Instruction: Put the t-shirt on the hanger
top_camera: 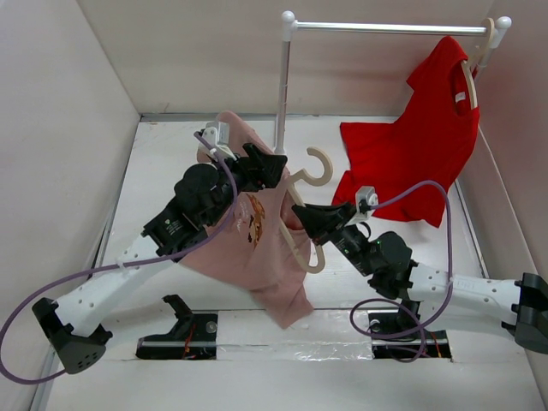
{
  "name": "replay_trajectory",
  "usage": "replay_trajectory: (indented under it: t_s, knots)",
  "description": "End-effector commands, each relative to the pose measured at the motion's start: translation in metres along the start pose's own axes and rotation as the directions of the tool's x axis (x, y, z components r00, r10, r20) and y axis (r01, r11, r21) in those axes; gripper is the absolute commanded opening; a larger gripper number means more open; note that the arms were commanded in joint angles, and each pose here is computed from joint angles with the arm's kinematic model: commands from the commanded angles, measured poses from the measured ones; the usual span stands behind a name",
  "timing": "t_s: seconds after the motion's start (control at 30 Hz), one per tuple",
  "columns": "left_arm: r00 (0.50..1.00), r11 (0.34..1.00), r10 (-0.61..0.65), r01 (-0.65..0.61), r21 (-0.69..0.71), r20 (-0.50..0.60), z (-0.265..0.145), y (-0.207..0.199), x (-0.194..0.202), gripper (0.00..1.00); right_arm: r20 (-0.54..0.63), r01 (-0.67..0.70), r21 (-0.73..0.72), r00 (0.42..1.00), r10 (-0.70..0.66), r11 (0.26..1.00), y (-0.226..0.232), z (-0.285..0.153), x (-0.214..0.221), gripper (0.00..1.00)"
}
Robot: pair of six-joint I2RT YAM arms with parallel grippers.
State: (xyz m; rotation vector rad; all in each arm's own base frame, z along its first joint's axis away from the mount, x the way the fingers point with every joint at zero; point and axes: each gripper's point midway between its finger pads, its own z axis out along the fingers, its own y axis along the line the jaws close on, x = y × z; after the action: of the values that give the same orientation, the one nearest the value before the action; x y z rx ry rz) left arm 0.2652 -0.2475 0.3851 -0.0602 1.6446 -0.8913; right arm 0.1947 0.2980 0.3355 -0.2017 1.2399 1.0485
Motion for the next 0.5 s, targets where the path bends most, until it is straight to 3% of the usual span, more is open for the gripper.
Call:
replay_trajectory:
  t_s: [0.0,0.37,0.47]
  knots:
    - [0.996,0.997,-0.053,0.05,0.053,0.067,0.001,-0.018,-0.022,0.77,0.144,-0.028,-0.037,0.989,0.034,0.999,0.018,0.005,-0.045,0.0]
    - [0.993,0.991,-0.113,0.112,0.068,0.018,0.019,-0.011,0.014,0.72,0.13,0.068,0.008,0.989,-0.068,0.998,0.032,0.034,-0.032,0.0]
    - [0.992,0.989,-0.124,0.121,0.09,0.026,0.015,-0.011,0.016,0.59,0.139,0.084,0.014,0.987,-0.085,0.996,0.038,0.041,-0.03,0.0]
